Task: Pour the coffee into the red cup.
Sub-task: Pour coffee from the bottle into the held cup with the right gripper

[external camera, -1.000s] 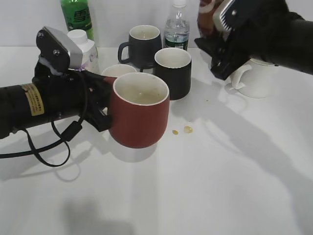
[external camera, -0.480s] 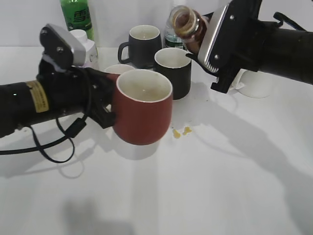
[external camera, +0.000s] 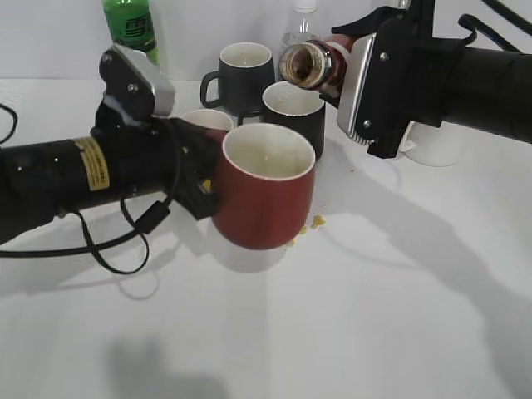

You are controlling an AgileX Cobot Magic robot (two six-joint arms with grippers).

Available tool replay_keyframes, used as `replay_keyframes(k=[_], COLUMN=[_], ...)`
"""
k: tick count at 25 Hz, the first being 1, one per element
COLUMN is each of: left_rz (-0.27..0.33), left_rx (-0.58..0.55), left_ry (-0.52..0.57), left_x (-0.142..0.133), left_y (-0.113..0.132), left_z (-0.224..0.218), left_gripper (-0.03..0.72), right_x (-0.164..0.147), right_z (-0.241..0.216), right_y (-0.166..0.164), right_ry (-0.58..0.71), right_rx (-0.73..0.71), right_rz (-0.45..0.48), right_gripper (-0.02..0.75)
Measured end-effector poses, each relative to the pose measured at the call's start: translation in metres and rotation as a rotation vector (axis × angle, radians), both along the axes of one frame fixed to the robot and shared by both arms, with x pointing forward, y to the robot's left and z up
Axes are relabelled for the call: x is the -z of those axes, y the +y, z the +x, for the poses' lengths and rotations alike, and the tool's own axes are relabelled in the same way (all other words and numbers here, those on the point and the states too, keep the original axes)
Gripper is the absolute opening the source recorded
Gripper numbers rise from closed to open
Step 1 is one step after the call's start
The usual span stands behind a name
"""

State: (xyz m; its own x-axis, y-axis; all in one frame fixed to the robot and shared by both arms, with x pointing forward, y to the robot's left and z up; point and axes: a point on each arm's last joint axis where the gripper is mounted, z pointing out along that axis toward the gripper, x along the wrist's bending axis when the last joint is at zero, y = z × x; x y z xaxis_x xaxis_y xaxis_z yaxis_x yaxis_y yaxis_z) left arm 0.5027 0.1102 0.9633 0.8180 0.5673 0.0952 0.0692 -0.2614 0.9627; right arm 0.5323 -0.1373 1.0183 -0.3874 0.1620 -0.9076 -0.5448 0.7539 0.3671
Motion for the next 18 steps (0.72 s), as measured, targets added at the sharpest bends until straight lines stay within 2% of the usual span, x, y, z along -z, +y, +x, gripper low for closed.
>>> replay_keyframes(k=[8,18], left_rz=[-0.015,0.024], left_rx=[0.003,0.064], left_ry=[-0.032,-0.056], left_x=[-0.0082,-0.0066], left_y=[-0.0048,-0.0071], left_z=[0.0080,0.0042], left_gripper=[0.074,0.073], right_x=[0.0008,0.0008], right_z=[-0.0013,-0.0018], right_y=[0.0011,0.0017], right_ry=[-0.022,-0.108], right_rx=[-0.028,-0.064], right_rz=[-0.038,-0.135], right_gripper=[0.512,0.512])
